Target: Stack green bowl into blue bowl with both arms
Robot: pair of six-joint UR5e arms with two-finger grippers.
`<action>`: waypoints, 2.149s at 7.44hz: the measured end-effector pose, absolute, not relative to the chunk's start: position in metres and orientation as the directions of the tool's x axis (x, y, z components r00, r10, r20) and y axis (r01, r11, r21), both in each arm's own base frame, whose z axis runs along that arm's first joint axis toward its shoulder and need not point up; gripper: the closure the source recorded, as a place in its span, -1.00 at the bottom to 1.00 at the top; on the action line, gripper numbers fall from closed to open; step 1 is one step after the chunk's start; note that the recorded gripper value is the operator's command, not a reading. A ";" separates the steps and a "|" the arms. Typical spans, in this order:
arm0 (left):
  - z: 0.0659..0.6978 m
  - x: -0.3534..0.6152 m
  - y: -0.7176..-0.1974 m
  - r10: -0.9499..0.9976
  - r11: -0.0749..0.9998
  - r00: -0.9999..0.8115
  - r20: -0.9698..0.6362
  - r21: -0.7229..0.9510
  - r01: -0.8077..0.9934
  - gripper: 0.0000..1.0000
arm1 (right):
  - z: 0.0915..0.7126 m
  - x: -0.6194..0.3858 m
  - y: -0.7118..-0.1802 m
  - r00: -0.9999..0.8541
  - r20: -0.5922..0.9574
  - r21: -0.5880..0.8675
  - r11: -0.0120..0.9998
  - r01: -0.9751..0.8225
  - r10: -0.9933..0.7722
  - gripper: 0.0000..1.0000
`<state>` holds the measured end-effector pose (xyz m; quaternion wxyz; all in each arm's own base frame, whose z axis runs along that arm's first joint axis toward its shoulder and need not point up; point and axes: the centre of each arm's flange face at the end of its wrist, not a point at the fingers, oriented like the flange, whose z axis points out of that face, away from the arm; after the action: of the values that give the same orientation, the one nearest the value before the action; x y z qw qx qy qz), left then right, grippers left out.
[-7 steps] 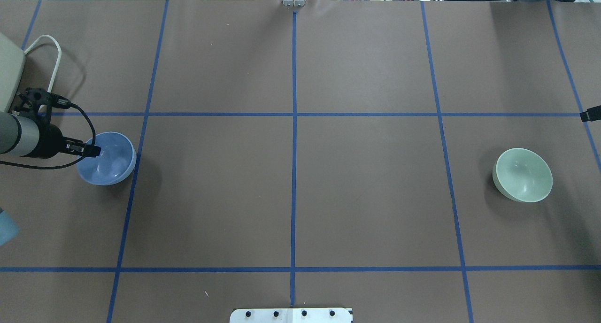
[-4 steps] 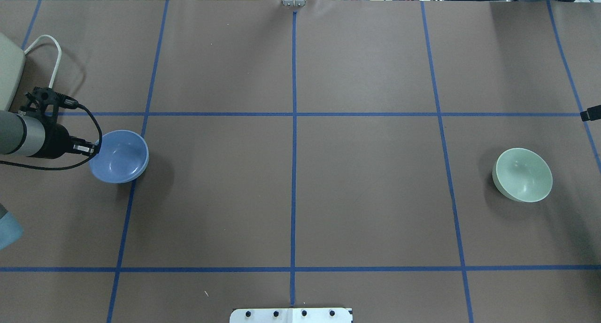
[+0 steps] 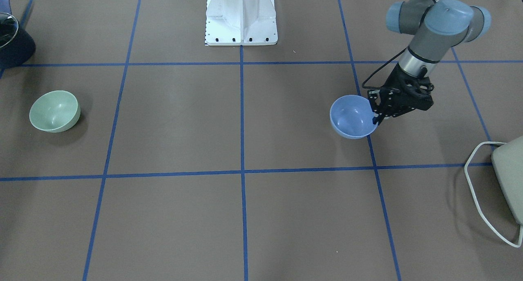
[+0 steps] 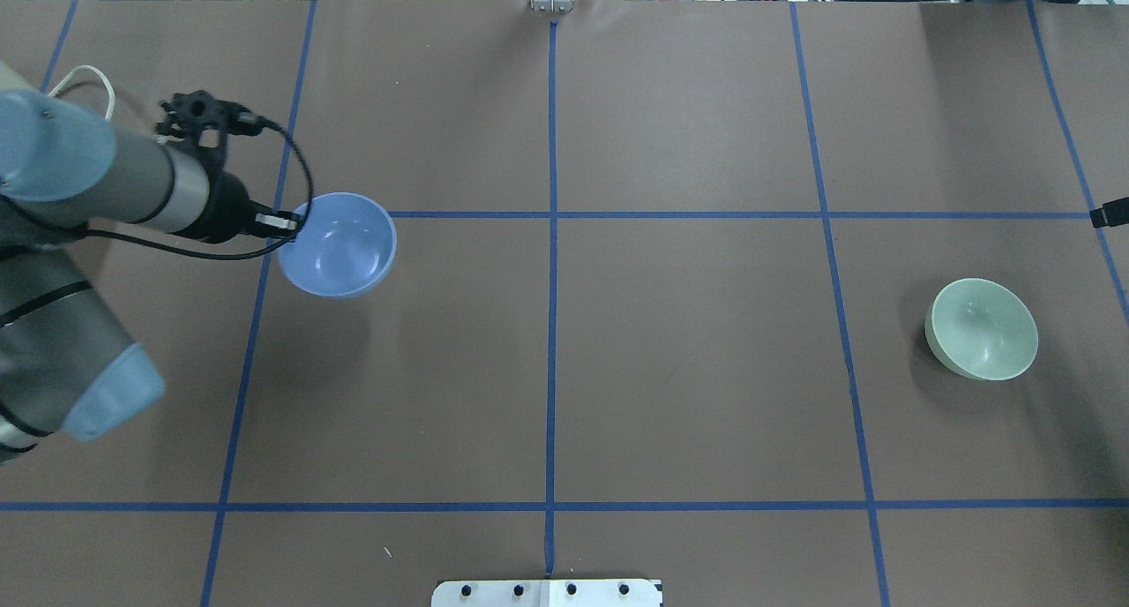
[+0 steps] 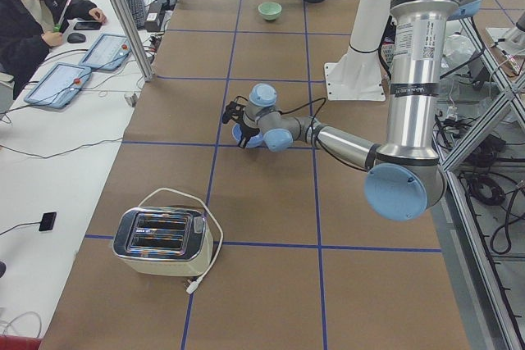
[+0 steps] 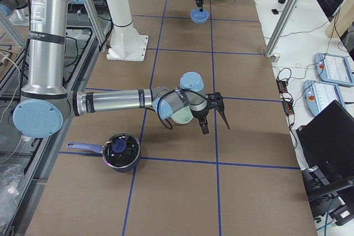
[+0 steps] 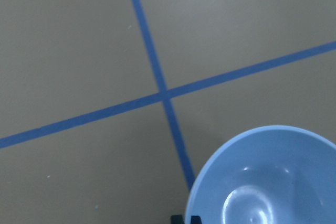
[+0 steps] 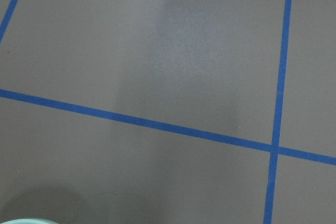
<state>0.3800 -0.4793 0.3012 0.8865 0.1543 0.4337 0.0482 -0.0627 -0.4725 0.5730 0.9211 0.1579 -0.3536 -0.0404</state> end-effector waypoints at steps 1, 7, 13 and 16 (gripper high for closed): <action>0.252 0.427 -0.475 0.199 0.960 0.624 -0.755 0.277 0.030 1.00 | 0.573 -0.063 -0.473 0.746 0.639 0.319 0.947 -0.038 -0.185 -1.00; 0.202 0.565 -0.468 0.239 0.959 0.572 -0.784 0.284 -0.011 1.00 | 0.573 -0.064 -0.474 0.747 0.639 0.317 0.947 -0.038 -0.184 -1.00; 0.201 0.570 -0.461 0.259 0.955 0.560 -0.787 0.297 -0.023 -0.97 | 0.574 -0.064 -0.475 0.746 0.640 0.315 0.948 -0.039 -0.182 -1.00; 0.204 0.474 -0.482 0.305 0.942 0.591 -0.747 0.329 -0.071 -0.97 | 0.570 -0.067 -0.476 0.738 0.658 0.291 0.954 -0.067 -0.149 -1.00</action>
<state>0.4744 -0.4819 0.2037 0.8819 0.1333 0.4394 0.1068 -0.0672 -0.4762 0.5698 0.9202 0.1494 -0.3611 -0.0223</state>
